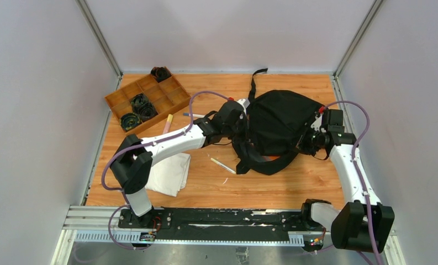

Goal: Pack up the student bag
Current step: Zip the student bag at the center of the board.

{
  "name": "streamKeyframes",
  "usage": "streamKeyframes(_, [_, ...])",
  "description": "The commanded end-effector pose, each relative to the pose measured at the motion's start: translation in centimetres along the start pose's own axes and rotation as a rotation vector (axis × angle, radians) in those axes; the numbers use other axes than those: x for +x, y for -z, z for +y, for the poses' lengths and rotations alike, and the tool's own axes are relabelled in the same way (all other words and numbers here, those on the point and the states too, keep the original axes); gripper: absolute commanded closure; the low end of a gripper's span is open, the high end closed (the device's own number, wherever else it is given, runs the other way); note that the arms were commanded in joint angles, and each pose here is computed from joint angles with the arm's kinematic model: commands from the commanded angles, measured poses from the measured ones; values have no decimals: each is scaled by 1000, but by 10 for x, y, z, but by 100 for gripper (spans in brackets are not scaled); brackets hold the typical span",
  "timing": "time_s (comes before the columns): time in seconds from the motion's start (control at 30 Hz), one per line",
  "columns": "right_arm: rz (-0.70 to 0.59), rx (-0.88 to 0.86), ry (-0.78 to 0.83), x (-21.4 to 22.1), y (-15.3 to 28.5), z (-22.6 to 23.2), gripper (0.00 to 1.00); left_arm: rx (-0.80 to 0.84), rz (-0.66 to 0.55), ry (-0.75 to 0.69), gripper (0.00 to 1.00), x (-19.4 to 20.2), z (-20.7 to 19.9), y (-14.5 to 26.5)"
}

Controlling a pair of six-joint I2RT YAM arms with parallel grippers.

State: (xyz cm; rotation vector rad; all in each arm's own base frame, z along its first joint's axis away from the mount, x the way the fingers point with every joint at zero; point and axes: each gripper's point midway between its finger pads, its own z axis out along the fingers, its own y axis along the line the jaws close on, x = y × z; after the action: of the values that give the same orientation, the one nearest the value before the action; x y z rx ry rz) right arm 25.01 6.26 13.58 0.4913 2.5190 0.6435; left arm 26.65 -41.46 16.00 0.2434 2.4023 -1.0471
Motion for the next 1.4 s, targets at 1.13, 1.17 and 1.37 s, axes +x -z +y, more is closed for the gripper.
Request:
streamKeyframes(1.13, [49, -175, -41, 37, 42, 38, 100, 312, -32, -325, 44, -6, -85, 47])
streamKeyframes(1.17, [52, -184, -39, 37, 44, 41, 100, 316, -47, -327, 45, -8, -87, 50])
streamKeyframes(1.37, [57, -149, -25, 40, 41, 32, 100, 332, -70, -321, 53, -6, -86, 51])
